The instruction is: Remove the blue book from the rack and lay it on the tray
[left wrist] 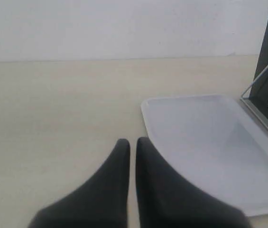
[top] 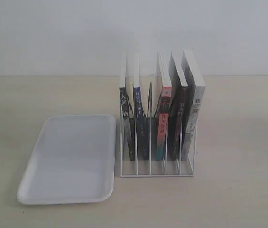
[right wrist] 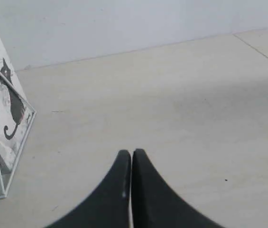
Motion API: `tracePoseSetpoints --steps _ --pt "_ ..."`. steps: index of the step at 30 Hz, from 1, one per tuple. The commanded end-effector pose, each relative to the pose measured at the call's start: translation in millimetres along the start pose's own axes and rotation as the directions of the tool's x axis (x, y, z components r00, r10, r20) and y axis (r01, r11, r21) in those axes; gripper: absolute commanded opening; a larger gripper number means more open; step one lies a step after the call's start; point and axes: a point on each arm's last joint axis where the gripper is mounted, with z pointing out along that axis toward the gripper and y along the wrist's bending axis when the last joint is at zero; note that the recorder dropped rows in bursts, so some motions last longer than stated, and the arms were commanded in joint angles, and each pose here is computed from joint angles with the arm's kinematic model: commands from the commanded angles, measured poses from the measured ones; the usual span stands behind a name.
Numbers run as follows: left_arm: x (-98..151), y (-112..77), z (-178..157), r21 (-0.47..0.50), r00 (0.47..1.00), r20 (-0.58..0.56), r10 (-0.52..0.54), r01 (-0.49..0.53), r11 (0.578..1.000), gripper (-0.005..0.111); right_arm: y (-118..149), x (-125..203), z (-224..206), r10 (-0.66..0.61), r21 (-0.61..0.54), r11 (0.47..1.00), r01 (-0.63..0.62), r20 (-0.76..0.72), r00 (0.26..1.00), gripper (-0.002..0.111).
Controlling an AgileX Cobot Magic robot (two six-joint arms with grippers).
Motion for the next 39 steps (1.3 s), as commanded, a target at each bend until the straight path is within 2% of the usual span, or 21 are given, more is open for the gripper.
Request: tracePoseSetpoints --steps 1,6,10,13,14,15,16,18,20,23,25,27,29,33,36,39 --pt "1 0.1 0 -0.002 1.0 0.005 -0.007 0.007 1.0 0.004 -1 0 0 -0.086 0.009 0.996 0.086 0.001 0.996 0.0" --pt "1 0.1 0 -0.002 1.0 0.005 -0.007 0.007 1.0 0.004 -1 -1 0 -0.086 0.008 0.996 0.086 0.01 0.996 0.0" --pt "1 0.1 0 -0.002 1.0 0.005 -0.007 0.007 1.0 0.004 -2 -6 -1 -0.248 0.037 0.969 0.246 0.059 0.967 0.0" --pt "1 0.1 0 -0.002 1.0 0.005 -0.007 0.007 1.0 0.004 2 -22 -3 -0.381 0.077 0.924 0.374 0.234 0.894 0.0" --pt "1 0.1 0 -0.002 1.0 0.005 -0.007 0.007 1.0 0.004 7 -36 -8 -0.377 0.085 0.923 0.376 0.403 0.834 0.0" --pt "1 0.1 0 -0.002 1.0 0.005 -0.007 0.007 1.0 0.004 11 -44 -13 -0.367 0.089 0.923 0.375 0.493 0.788 0.0" --pt "1 0.1 0 -0.002 1.0 0.005 -0.007 0.007 1.0 0.004 15 -54 -20 -0.344 0.092 0.925 0.368 0.614 0.711 0.0" --pt "1 0.1 0 -0.002 1.0 0.005 -0.007 0.007 1.0 0.004 22 -71 -40 -0.28 0.098 0.928 0.359 0.819 0.5 0.0" --pt "1 0.1 0 -0.002 1.0 0.005 -0.007 0.007 1.0 0.004 26 -78 -53 -0.235 0.1 0.93 0.352 0.901 0.365 0.0" --pt "1 0.1 0 -0.002 1.0 0.005 -0.007 0.007 1.0 0.004 28 -83 -68 -0.114 0.035 0.944 0.327 0.967 0.227 0.0" --pt "1 0.1 0 -0.002 1.0 0.005 -0.007 0.007 1.0 0.004 26 -90 -73 -0.002 -0.064 0.961 0.269 0.972 0.237 0.0" --pt "1 0.1 0 -0.002 1.0 0.005 -0.007 0.007 1.0 0.004 28 -114 -83 0.0 -0.073 0.967 0.244 0.957 0.289 0.0" --pt "1 0.1 0 -0.002 1.0 0.005 -0.007 0.007 1.0 0.004 30 -142 -87 0.044 -0.131 0.973 0.191 0.914 0.402 0.0" --pt "1 0.1 0 -0.002 1.0 0.005 -0.007 0.007 1.0 0.004 32 -186 -78 0.077 -0.161 0.984 0.079 0.773 0.63 0.0" --pt "1 0.1 0 -0.002 1.0 0.005 -0.007 0.007 1.0 0.004 30 -204 -61 0.047 -0.09 0.996 0.006 0.569 0.821 0.0" --pt "1 0.1 0 -0.002 1.0 0.005 -0.007 0.007 1.0 0.004 26 -211 -42 0.037 0.002 0.999 -0.04 0.307 0.951 0.0"
